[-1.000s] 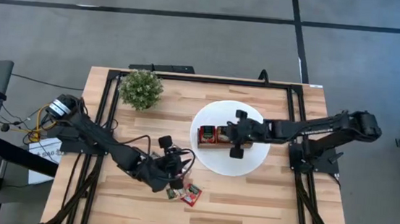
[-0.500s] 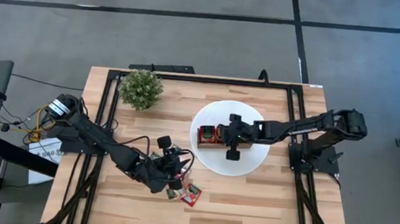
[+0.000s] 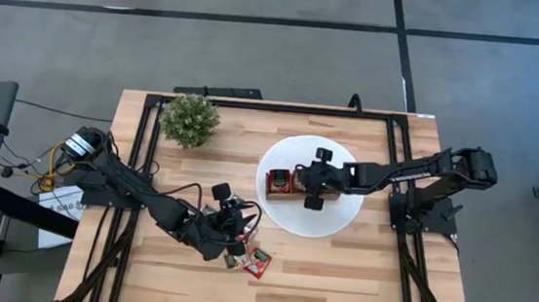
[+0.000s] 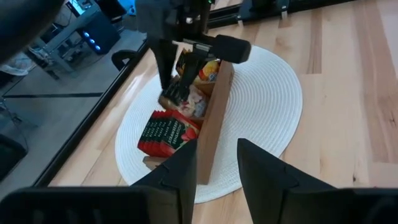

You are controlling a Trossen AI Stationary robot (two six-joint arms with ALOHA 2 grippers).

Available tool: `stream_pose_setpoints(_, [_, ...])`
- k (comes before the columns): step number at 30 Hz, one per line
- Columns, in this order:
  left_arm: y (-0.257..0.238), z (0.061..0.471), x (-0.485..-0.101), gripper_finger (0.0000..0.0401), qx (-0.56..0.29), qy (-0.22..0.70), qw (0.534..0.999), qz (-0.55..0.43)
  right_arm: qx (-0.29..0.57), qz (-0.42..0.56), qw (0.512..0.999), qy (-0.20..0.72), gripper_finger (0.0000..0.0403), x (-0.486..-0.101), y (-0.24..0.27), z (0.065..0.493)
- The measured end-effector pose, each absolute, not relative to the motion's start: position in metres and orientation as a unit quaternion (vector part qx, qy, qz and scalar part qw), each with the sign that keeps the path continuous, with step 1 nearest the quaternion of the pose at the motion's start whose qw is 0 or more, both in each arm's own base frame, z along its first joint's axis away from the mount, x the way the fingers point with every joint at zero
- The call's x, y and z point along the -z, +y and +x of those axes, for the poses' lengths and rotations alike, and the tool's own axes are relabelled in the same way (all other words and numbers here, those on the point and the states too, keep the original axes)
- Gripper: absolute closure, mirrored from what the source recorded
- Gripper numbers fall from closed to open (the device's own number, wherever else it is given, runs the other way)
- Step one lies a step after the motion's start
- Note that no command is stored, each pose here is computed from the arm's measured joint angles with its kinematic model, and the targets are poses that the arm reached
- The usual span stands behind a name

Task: Pick & Place Tea
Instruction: Put the brown tea bag into the middle section of the wooden organizer

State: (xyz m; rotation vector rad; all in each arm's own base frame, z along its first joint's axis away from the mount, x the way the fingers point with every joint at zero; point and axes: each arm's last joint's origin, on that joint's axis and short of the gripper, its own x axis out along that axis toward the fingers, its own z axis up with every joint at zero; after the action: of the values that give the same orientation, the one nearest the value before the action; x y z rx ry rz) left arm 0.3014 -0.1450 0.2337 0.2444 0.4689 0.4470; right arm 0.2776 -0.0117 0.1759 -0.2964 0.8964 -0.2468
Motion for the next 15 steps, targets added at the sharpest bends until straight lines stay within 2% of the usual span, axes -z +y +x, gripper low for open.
stream_pose_setpoints(4, [-0.145, 0.301, -0.234, 0.0295, -0.219, 0.230, 0.941, 0.120, 0.172, -0.177, 0.863, 0.441, 0.0214, -0.185, -0.007, 0.279])
stream_pose_setpoints(7, [-0.145, 0.301, -0.234, 0.0295, -0.219, 0.230, 0.941, 0.120, 0.175, -0.204, 0.855, 0.444, 0.0205, -0.191, 0.002, 0.280])
stream_pose_setpoints(12, [-0.145, 0.301, -0.233, 0.0295, -0.219, 0.231, 0.940, 0.121, 0.163, -0.230, 0.859, 0.427, 0.0243, -0.206, 0.026, 0.285])
stream_pose_setpoints(15, [-0.146, 0.297, -0.230, 0.0295, -0.218, 0.250, 0.932, 0.144, 0.150, -0.214, 0.881, 0.394, 0.0276, -0.219, 0.053, 0.288])
